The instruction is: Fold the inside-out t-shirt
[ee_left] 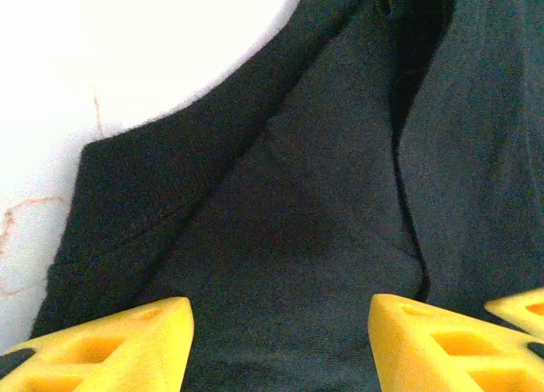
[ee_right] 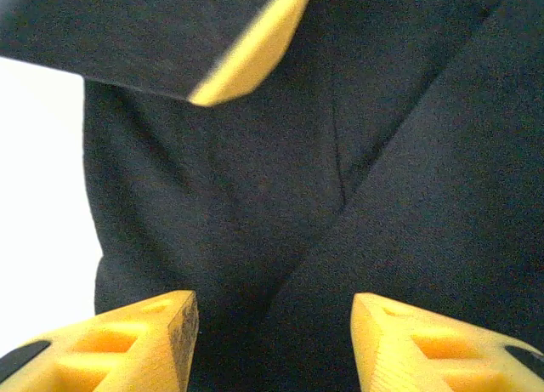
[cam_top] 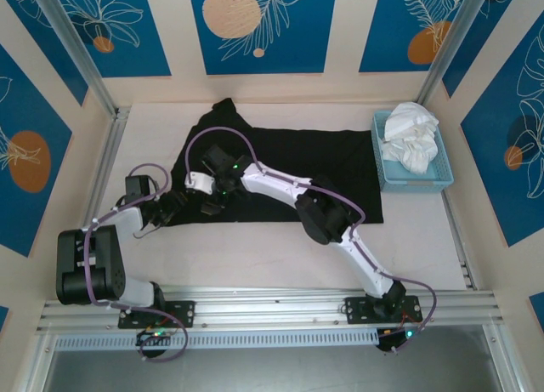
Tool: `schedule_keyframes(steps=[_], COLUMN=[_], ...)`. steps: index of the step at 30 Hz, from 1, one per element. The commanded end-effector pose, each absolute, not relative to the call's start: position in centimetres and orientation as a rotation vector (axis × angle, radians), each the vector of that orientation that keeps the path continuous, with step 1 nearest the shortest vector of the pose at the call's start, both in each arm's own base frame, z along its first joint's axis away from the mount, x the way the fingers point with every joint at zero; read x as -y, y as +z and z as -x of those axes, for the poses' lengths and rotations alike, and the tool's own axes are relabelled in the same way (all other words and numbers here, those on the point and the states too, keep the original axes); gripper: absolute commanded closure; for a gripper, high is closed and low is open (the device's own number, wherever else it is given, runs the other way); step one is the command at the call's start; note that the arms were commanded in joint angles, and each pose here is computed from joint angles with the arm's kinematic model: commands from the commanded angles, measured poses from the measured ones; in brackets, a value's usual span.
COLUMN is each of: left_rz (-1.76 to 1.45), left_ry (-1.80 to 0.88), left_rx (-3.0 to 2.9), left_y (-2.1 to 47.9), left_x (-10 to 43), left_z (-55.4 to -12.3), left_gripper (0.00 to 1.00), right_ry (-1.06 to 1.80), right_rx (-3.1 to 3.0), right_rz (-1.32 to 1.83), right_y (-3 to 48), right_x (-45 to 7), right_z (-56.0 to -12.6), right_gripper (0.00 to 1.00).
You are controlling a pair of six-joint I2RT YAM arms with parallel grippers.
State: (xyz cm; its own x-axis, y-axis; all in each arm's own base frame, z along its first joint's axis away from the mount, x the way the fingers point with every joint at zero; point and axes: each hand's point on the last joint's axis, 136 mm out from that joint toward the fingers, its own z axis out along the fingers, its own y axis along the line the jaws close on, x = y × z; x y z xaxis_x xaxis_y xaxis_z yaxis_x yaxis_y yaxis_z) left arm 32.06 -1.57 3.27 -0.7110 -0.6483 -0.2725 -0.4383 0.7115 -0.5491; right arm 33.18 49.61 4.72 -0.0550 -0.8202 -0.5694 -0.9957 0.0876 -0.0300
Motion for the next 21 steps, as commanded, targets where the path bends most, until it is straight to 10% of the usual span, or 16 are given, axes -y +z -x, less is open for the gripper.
schedule_keyframes(steps=[1,13,21], left_rz=[0.9,0.906,0.908], left_ry=[-0.584,-0.576,-0.567], left_rx=[-2.538,-2.541,-2.544], left_y=[1.1,0.9,0.8], left_x=[0.9,0.8,0.7], left_z=[-30.1,-30.0,-29.9], left_gripper=[0.42,0.42,0.42], right_ry=[0.471,0.449,0.61], right_rx=[-1.945,-1.963,-2.034], right_rz=[1.832,1.799,1.501], right_y=[3.7,3.6,8.6], right_x=[-49.0,-49.1,-48.4], right_z=[-33.6,-34.3,-37.4], right_gripper=[0.48,0.94,1.0])
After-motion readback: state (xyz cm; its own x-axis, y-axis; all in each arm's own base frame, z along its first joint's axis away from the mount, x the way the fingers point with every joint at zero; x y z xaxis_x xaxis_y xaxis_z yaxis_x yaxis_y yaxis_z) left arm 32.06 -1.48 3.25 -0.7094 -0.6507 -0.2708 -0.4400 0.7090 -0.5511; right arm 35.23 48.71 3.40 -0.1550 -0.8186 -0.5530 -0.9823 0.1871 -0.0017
